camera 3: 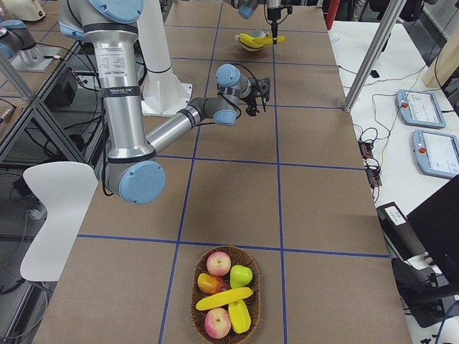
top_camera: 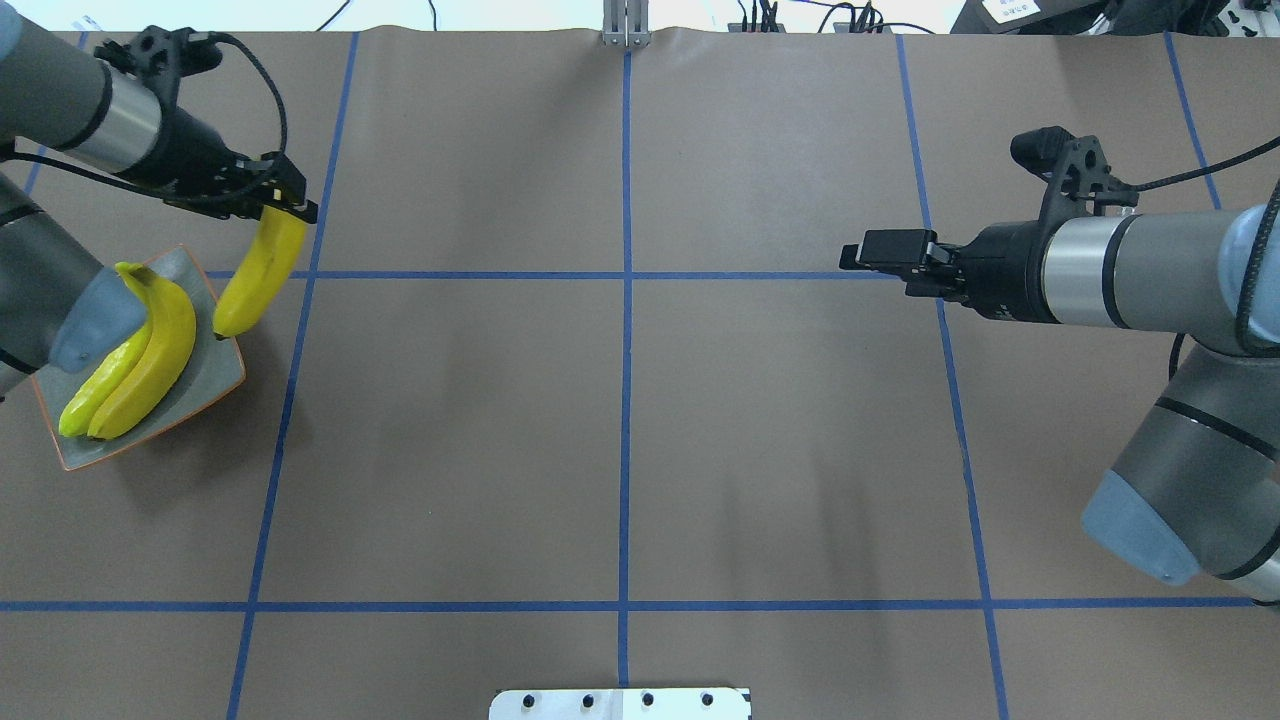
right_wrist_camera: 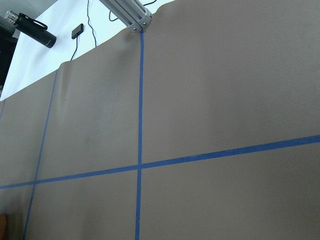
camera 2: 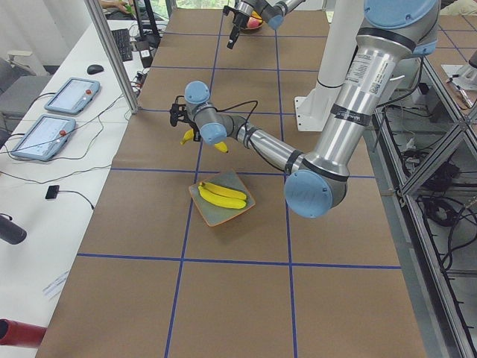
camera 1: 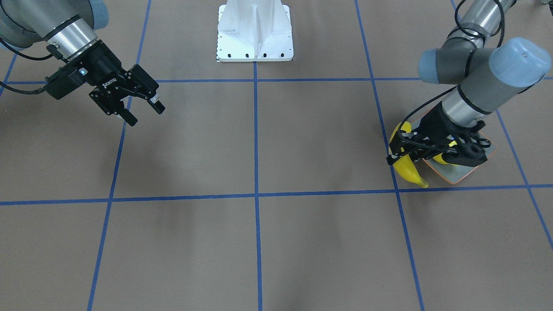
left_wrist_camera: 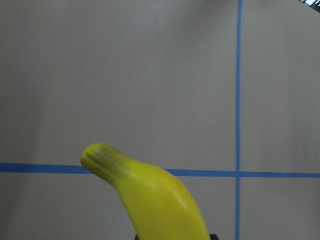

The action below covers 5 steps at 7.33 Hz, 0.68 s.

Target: Transfer all bananas from basket to plate

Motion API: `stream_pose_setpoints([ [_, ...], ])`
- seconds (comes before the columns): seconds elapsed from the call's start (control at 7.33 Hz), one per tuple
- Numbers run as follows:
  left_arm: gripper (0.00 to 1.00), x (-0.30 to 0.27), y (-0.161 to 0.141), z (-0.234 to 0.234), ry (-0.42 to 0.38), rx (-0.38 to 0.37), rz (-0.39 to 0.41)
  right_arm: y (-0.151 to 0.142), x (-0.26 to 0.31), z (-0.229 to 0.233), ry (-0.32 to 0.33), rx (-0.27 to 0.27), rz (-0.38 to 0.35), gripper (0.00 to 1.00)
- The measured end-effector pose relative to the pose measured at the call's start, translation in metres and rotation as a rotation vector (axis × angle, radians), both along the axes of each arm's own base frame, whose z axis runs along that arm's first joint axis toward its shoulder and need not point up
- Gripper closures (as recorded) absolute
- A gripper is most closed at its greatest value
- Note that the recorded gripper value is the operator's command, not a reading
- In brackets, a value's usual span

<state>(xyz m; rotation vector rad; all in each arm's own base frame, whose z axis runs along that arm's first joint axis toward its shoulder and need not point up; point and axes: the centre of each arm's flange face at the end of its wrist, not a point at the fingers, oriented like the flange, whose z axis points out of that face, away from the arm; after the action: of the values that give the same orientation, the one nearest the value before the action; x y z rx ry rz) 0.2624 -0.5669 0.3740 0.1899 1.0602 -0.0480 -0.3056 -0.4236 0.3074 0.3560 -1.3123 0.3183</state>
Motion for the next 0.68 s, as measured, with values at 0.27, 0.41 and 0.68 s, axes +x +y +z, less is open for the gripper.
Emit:
stream_pose_setpoints([
  [0.27, 1.0, -0.012, 0.018, 0.007, -0.175, -0.018, -0.016, -0.006, -0.006, 0.009, 0.016, -0.012, 0.007, 0.0],
  [0.41, 1.0, 0.005, 0.036, 0.006, -0.3, -0.029, -0.015, -0.008, -0.008, 0.012, 0.021, -0.016, 0.008, 0.0],
  [0.68, 1.0, 0.03, 0.062, 0.016, -0.463, 0.002, 0.034, -0.009, -0.01, 0.016, 0.019, -0.013, 0.009, 0.0],
])
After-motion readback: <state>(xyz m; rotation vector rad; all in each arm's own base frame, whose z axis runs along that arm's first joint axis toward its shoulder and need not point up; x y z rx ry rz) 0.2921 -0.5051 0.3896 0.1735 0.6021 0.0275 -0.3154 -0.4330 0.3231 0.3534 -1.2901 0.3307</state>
